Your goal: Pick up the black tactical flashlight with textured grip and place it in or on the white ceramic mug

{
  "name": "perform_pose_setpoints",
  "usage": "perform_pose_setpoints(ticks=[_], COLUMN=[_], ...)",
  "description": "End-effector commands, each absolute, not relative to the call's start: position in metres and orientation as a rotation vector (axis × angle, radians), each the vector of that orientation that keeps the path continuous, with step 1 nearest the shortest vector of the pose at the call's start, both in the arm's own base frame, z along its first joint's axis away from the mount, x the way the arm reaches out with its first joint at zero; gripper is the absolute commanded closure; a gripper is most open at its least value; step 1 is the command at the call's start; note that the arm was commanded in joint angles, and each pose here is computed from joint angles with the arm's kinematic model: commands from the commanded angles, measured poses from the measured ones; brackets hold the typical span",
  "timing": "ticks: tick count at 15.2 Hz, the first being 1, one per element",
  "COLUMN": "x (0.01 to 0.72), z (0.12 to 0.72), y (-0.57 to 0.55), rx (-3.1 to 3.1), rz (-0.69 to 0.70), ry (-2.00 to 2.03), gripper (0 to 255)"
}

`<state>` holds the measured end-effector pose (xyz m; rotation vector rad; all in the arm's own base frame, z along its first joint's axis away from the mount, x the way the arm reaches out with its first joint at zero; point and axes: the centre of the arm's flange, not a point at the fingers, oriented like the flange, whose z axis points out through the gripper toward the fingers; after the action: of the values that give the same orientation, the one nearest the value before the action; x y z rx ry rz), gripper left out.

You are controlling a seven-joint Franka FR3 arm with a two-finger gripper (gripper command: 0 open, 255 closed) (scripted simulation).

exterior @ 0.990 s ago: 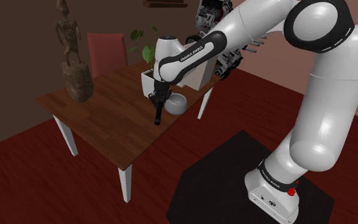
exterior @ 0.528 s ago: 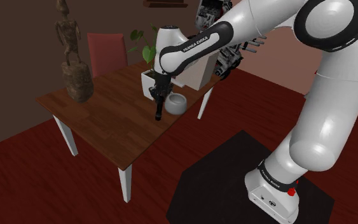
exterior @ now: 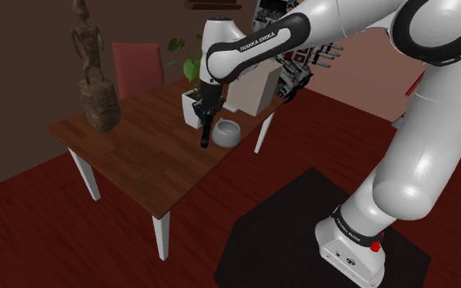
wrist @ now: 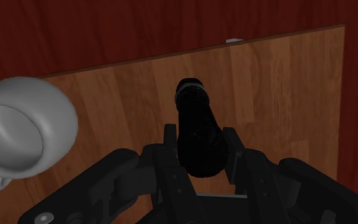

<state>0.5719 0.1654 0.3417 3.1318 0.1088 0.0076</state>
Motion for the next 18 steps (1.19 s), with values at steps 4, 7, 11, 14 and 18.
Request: perform_pose_setpoints(ticks=[4,7,11,14,18], x=[0.598,0.618,0.644,0.664,0.690], z=[0.355,0.362,0.372,0.379,0.389], y=[0.121,0.087,0.043,0.009,-0.036], rx=[3.132,3.132,3.132,3.132,3.132], rz=[0.007,0.007,0.007,0.007,0.007], ry=[0.109,0.109,0.109,0.109,0.109], gripper=[255,255,255,255,255])
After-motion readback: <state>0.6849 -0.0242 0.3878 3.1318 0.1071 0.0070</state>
